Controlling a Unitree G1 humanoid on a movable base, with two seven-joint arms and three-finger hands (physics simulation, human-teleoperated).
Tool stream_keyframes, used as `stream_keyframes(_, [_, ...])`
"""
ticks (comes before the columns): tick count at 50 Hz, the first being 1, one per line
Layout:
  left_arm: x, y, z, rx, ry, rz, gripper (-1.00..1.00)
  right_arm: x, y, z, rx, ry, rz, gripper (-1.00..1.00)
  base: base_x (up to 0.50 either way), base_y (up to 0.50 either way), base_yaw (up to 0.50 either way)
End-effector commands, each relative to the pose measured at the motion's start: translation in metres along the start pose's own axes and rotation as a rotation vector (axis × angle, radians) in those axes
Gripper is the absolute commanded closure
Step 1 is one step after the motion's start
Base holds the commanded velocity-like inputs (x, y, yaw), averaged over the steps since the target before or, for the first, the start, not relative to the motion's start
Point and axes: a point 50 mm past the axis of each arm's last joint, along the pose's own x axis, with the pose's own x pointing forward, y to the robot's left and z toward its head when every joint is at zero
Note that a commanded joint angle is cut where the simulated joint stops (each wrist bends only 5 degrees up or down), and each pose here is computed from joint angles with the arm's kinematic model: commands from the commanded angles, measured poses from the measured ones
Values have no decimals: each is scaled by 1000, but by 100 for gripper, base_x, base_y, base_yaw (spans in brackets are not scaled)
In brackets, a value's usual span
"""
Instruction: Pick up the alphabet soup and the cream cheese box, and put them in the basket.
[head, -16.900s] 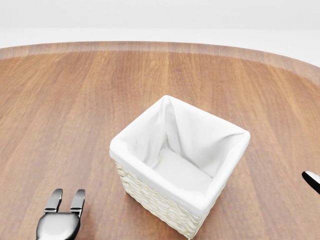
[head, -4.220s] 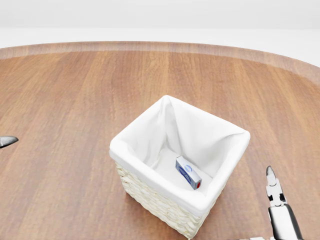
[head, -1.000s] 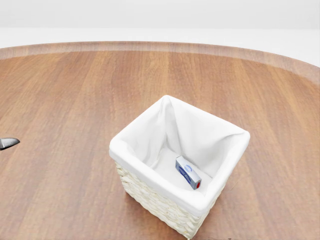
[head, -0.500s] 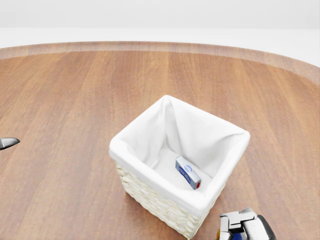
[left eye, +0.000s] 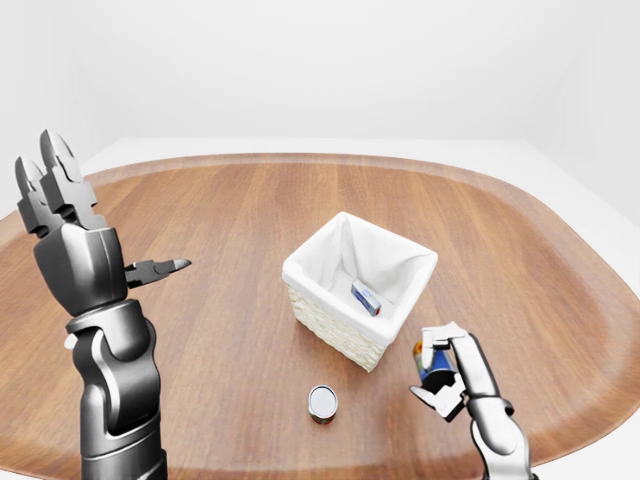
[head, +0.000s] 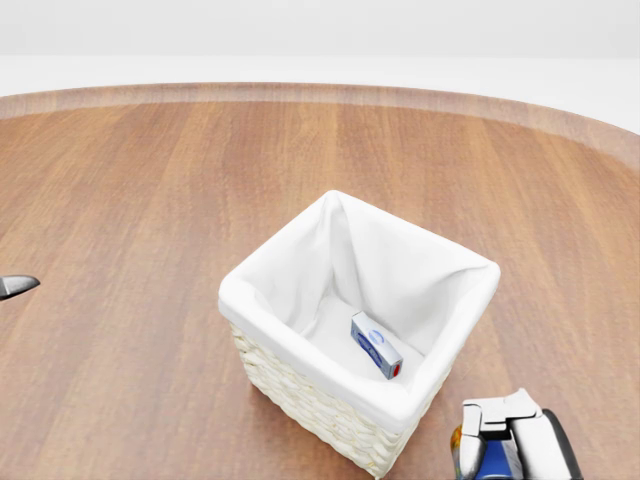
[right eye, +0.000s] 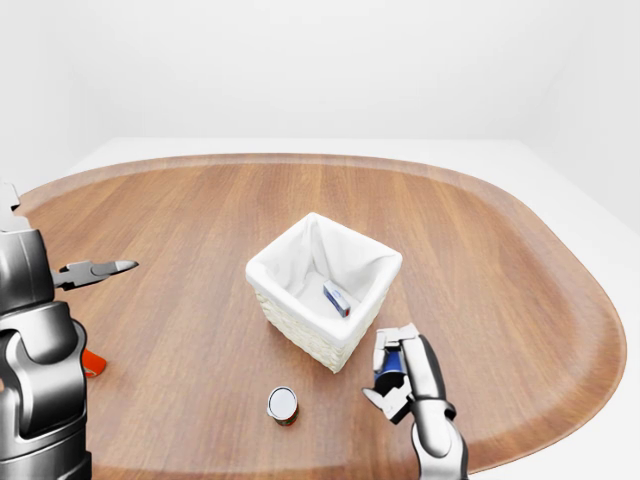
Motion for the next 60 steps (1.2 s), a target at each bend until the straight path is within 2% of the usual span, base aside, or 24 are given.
stream_keyframes(1, [0, -1, -1, 2, 4, -2, -100, 3, -16, 15, 38, -67, -74, 100, 0, 0, 0])
stream_keyframes(14, [0, 1, 1, -1, -4, 1, -100, 1, -32, 25, 68, -115, -143, 100, 0, 0, 0])
stream_keyframes(21, [0, 2, 2, -2, -8, 1, -100, -4, -48, 47, 105, -221, -178, 100, 0, 0, 0])
stream_keyframes(26, [0, 2, 2, -1, -6, 5, -100, -3, -53, 52, 116, -244, -205, 100, 0, 0, 0])
stream_keyframes(38, [0, 1, 2, -2, -6, 4, -100, -6, -68, 80, 105, -378, -264, 100, 0, 0, 0])
stream_keyframes(51, [0, 0, 2, -1, -5, 0, -100, -8, -74, 131, 65, -618, -290, 100, 0, 0, 0])
stream_keyframes(60, [0, 2, 2, -5, -7, 3, -100, 5, -74, 151, 56, -633, -286, 100, 0, 0, 0])
